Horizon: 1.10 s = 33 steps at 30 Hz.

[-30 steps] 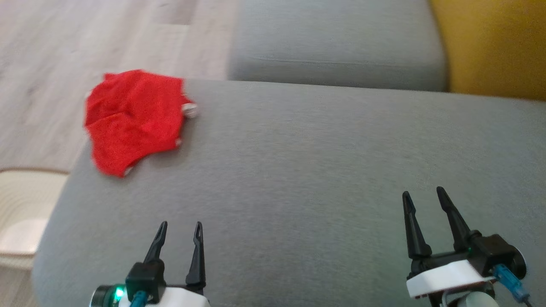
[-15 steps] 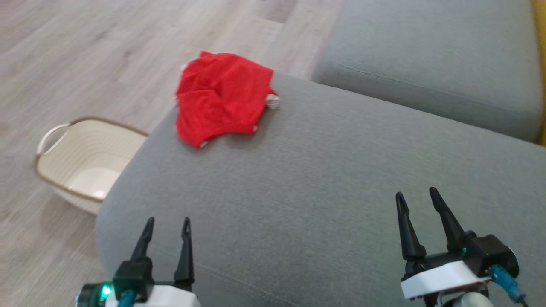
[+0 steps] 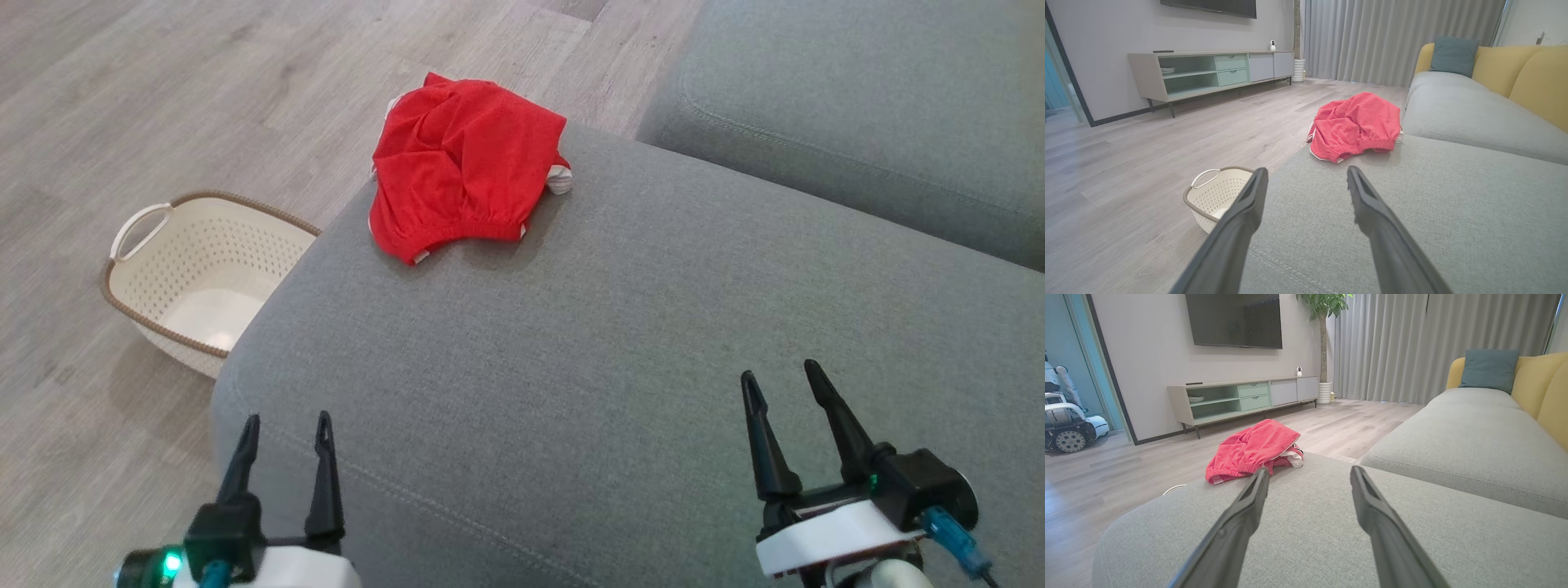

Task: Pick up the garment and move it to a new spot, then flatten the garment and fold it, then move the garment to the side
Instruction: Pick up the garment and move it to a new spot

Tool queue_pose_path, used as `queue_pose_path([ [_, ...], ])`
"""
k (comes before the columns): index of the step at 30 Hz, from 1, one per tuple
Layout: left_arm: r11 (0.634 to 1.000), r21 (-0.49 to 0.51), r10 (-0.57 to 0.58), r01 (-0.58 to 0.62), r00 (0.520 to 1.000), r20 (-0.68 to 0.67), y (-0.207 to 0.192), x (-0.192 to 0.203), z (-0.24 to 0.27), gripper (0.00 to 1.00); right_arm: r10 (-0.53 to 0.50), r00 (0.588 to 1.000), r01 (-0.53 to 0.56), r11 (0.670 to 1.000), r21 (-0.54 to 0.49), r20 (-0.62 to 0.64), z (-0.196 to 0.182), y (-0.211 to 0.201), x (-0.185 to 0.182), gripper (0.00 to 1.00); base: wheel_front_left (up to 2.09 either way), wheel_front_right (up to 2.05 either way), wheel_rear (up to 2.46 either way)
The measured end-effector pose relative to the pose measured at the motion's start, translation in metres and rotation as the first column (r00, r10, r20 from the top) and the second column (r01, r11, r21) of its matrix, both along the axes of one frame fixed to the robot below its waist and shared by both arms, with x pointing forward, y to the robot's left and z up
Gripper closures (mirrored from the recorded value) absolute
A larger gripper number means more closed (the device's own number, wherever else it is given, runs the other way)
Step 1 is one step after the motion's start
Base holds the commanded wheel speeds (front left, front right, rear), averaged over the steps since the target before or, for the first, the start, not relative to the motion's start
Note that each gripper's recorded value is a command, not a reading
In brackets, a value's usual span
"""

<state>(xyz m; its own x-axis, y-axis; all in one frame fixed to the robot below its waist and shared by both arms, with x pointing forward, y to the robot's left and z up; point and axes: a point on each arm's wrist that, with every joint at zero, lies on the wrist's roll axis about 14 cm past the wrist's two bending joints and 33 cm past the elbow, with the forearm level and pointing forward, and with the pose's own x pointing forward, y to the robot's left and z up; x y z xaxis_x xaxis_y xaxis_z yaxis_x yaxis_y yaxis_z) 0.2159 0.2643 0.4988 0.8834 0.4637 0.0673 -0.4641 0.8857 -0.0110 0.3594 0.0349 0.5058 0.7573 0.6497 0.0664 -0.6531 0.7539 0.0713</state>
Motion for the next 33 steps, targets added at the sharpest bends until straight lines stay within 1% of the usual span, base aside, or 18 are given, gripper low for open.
queue_pose_path([
  [4,0.999,0.039,-0.007,0.008,1.0,-0.018,0.01,-0.002,0.0,0.0,-0.009,1.0,0.009,1.0,-0.001,-0.002,-0.001,-0.003,0.003,0.0,0.0,0.0,0.0],
  [6,0.995,0.094,-0.008,0.01,1.0,-0.025,0.023,0.0,0.006,0.0,-0.015,1.0,0.015,1.0,-0.009,0.001,-0.002,-0.005,0.003,0.0,0.0,0.0,0.0],
  [8,0.986,0.164,-0.032,0.035,0.999,-0.02,0.034,0.013,0.02,0.0,-0.025,1.0,0.025,1.0,-0.018,-0.001,-0.006,-0.009,0.005,0.0,0.0,0.0,0.0],
  [10,0.972,0.23,-0.059,0.055,0.998,0.01,0.043,0.037,0.043,0.0,-0.041,0.999,0.041,0.999,-0.03,-0.007,-0.011,-0.014,0.008,0.0,0.0,0.0,0.0],
  [13,0.943,0.313,-0.127,0.111,0.991,0.032,0.047,0.083,0.077,0.0,-0.074,0.997,0.073,0.996,-0.045,-0.014,-0.019,-0.024,0.018,0.0,0.0,0.0,0.0],
  [15,0.926,0.345,-0.174,0.155,0.984,0.026,0.046,0.114,0.09,0.0,-0.103,0.995,0.103,0.994,-0.048,-0.01,-0.021,-0.032,0.03,0.0,0.0,0.0,0.0],
  [17,0.913,0.356,-0.21,0.197,0.978,-0.002,0.044,0.145,0.095,0.0,-0.134,0.991,0.133,0.99,-0.047,-0.004,-0.022,-0.039,0.042,0.0,0.0,0.0,0.0],
  [19,0.905,0.342,-0.245,0.251,0.967,-0.062,0.04,0.174,0.087,0.0,-0.161,0.987,0.161,0.986,-0.046,0.0,-0.024,-0.047,0.053,0.0,0.0,0.0,0.0],
  [21,0.903,0.295,-0.282,0.312,0.949,-0.14,0.034,0.203,0.069,0.0,-0.19,0.982,0.19,0.981,-0.048,-0.004,-0.029,-0.055,0.064,0.0,0.0,0.0,0.0],
  [22,0.897,0.252,-0.312,0.363,0.924,-0.223,0.029,0.228,0.049,0.0,-0.216,0.976,0.215,0.975,-0.051,-0.013,-0.035,-0.063,0.073,0.0,0.0,0.0,0.0],
  [25,0.898,0.17,-0.338,0.407,0.883,-0.325,0.025,0.26,0.018,0.0,-0.246,0.969,0.243,0.968,-0.061,-0.029,-0.047,-0.073,0.086,0.0,0.0,0.0,0.0],
  [29,0.905,0.061,-0.343,0.422,0.806,-0.482,0.024,0.287,-0.036,0.0,-0.29,0.956,0.286,0.956,-0.069,-0.047,-0.061,-0.088,0.101,0.0,0.0,0.0,0.0],
  [33,0.912,-0.057,-0.359,0.407,0.722,-0.592,0.017,0.298,-0.088,0.0,-0.339,0.939,0.333,0.939,-0.088,-0.066,-0.075,-0.107,0.109,0.0,0.0,0.0,0.0],
])
